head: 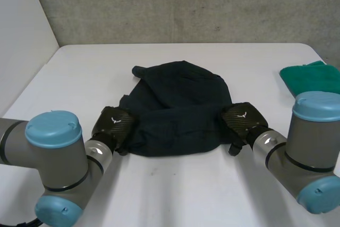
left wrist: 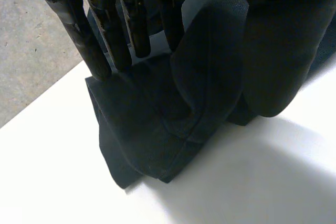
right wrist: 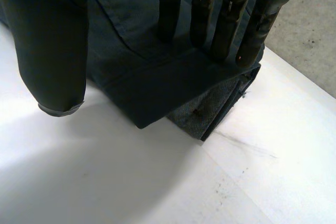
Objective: Fold the laundry.
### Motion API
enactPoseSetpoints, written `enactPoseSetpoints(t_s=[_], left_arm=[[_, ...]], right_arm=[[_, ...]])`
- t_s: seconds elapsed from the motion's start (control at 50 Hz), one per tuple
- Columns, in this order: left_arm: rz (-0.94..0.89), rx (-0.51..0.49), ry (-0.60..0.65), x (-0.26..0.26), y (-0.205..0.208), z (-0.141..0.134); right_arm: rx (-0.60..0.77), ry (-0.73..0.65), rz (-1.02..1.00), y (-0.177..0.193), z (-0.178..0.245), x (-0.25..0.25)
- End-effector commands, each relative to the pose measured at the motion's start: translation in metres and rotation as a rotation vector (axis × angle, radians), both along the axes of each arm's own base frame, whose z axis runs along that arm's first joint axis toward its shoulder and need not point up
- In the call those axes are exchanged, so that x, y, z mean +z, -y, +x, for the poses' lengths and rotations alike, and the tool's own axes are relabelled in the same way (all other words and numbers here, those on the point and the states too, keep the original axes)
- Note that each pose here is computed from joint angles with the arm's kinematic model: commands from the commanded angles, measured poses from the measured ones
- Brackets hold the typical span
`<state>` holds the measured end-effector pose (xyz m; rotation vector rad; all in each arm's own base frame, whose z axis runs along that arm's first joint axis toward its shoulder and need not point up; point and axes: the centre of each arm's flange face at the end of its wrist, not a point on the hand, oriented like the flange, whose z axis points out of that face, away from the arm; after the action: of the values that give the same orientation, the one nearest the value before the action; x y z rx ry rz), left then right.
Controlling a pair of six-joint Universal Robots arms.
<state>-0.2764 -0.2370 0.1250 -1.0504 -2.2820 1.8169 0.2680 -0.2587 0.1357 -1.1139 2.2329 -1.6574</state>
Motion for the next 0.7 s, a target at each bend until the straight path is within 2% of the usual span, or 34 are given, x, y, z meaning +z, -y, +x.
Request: enactPoseSetpoints(t_s=[0.02,0.16,0.3,0.4,0.5,0.7], left_arm=[[-0.016,0.001,-0.010,0.002,0.009,-0.004],[-0.019,0.005,-0.014,0.001,0.013,-0.005],[-0.015,0.020,-0.019,0.001,0.017,-0.001],[-0.040,0.039,-0.032,0.015,0.022,0.004],[-0.104,0.074,-0.065,0.049,0.026,0.016],[-0.088,0.008,-0.083,0.072,0.017,0.019]], right_arm=[[0.008,0.002,-0.012,0.009,0.009,-0.006],[0.020,-0.001,-0.009,0.014,0.017,-0.014],[-0.024,-0.011,-0.032,0.025,0.018,-0.018],[-0.049,-0.011,-0.077,0.031,0.014,-0.004],[-0.034,0.008,-0.150,0.024,0.011,0.035],[0.045,-0.073,-0.093,0.005,0.009,0.047]])
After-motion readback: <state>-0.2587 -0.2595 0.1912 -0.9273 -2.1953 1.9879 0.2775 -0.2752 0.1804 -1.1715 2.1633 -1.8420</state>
